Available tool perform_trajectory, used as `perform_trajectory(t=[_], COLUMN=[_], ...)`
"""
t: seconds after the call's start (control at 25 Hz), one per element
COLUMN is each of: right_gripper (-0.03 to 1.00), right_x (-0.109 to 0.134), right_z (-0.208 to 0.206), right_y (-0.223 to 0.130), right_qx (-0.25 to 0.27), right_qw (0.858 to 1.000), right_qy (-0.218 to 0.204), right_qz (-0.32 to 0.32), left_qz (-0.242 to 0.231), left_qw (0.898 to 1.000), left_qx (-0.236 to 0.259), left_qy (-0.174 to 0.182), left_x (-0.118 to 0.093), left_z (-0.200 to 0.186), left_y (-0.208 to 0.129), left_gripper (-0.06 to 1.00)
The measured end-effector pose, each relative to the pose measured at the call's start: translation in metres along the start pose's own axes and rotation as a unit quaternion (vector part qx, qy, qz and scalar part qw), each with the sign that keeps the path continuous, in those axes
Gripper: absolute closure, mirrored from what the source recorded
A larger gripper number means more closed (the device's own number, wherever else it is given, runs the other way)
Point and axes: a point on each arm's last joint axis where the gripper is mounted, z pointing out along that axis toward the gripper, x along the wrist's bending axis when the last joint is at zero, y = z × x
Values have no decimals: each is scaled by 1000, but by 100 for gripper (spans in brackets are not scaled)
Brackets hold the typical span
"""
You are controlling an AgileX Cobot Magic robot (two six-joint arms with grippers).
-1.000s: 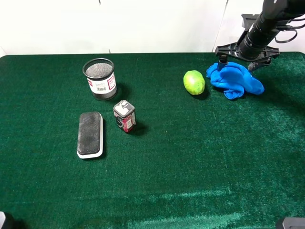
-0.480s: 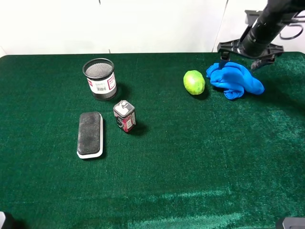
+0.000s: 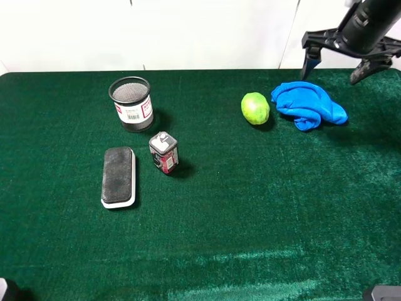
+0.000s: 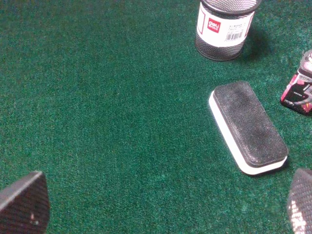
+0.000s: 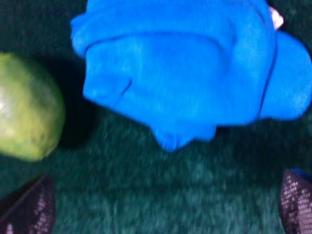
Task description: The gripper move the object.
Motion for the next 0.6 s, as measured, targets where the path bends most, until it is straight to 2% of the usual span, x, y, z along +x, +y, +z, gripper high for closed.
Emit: perform_trajectory(t=[0.48, 0.6], right_gripper=[27, 27], right_x=[9, 10], right_z=[-54, -70], right_y=[-27, -33], right_qx=[46, 36], right_qw=[998, 998], right_qy=[37, 41], right_qz=[-12, -13], left_qz=[0, 0], left_qw=[1000, 1000], left_qx=[0, 0], left_qy=[0, 0], left_x=[0, 0], left_z=[0, 0], left_y=[0, 0], left_gripper=[-5, -5])
